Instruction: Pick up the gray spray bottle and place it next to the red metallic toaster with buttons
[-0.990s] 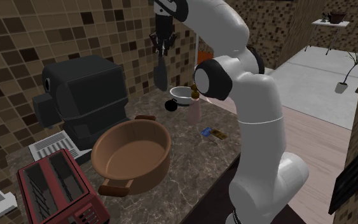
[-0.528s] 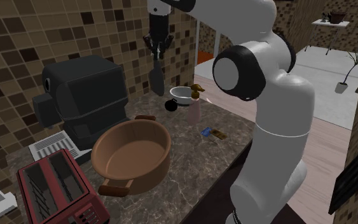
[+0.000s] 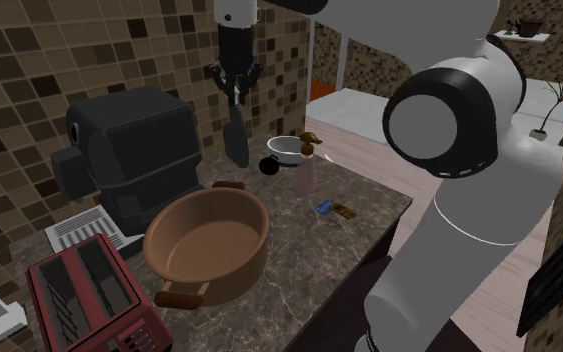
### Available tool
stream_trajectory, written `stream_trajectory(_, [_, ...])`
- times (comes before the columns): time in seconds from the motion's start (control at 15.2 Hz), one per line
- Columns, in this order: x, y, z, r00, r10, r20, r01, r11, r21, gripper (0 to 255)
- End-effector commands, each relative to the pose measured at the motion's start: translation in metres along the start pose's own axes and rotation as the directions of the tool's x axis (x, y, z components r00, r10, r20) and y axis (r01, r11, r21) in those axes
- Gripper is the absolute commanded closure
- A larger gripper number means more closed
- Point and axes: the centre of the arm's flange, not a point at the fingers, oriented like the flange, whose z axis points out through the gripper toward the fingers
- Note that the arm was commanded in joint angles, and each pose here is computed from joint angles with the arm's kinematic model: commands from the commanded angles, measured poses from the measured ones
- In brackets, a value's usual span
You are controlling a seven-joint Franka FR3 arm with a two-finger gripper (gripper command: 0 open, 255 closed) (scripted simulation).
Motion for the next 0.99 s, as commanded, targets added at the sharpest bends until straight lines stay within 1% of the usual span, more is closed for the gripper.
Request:
stream_trajectory(0.0, [-0.017,-0.019,-0.003,1.000,0.001,0.000,-0.001,1.000,-0.001,255])
stream_trajectory(0.92, [-0.146,-0.150,-0.013,1.000,0.001,0.000,-0.001,1.000,-0.001,255])
